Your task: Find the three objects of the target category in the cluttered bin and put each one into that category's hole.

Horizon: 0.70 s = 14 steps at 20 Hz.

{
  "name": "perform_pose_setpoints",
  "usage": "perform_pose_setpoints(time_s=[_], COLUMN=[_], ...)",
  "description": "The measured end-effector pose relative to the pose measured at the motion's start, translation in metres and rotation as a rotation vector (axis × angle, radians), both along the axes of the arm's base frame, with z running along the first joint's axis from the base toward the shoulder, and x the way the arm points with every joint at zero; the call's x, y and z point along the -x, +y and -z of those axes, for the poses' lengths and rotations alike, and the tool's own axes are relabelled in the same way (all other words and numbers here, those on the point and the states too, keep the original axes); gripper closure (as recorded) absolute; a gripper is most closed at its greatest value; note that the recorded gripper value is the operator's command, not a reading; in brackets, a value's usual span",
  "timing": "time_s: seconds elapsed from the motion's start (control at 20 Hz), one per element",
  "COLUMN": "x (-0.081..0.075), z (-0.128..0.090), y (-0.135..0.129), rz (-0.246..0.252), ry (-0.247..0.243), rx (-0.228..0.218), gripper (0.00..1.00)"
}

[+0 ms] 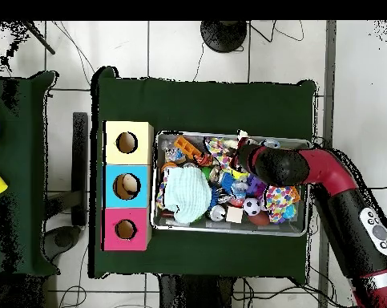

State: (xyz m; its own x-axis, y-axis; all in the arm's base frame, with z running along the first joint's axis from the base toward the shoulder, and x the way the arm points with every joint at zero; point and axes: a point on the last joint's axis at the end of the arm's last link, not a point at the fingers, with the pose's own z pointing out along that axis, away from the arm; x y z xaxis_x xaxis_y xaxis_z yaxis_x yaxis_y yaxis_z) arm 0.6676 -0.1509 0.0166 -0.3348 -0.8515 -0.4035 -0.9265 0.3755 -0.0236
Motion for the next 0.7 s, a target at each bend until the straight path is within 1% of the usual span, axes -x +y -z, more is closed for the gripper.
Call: perform_pose_setpoints(time_s=[0.2,0.25,0.4,0.55,0.7], x=[0.005,0.008,0.015,0.026,0.035], z=[-0.022,-0.032,-0.056,-0.080,-0.097], y=[-0.010,-0.013,-0.022,-0.034,-0.042], rz=[-0.023,-0.032,-0.044,-0.042,-0.038], ry=[-0.013,-0.017,-0.023,-0.020,-0.014], rx=[0.051,0.072,0.113,0.143,0.162], gripper=[1.00,1.00,1.00,1.00,1.00])
